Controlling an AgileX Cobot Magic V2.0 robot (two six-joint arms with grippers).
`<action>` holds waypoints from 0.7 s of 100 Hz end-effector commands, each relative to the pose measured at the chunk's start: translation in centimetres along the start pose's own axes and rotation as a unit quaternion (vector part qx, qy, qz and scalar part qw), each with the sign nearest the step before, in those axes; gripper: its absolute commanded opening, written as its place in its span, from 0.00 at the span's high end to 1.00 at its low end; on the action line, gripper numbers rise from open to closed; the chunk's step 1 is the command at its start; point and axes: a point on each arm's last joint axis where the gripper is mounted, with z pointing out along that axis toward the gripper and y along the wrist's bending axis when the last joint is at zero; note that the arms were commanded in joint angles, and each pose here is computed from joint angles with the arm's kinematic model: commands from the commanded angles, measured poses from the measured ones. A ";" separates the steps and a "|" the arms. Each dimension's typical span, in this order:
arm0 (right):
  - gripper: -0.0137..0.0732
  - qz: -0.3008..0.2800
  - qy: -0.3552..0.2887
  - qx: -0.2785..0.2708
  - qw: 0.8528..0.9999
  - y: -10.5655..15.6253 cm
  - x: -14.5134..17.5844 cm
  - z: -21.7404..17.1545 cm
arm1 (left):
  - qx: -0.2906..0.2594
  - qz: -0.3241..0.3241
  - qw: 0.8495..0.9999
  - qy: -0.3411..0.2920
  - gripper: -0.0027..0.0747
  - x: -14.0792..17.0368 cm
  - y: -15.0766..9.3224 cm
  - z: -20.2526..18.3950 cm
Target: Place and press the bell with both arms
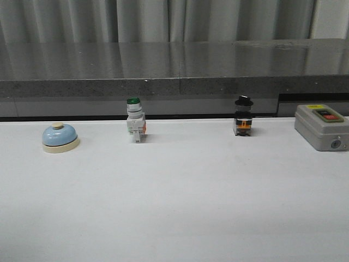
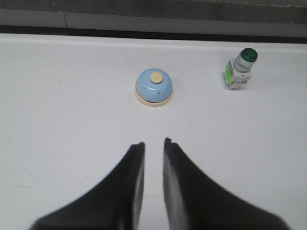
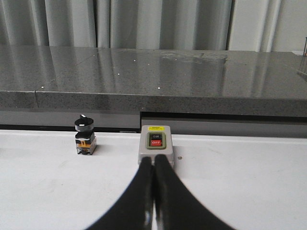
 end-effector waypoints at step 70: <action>0.91 -0.008 -0.058 0.003 0.998 0.0 -1.4 -0.3 | 0.022 0.022 0.999 -0.032 0.14 -3.3 -1.0 0.9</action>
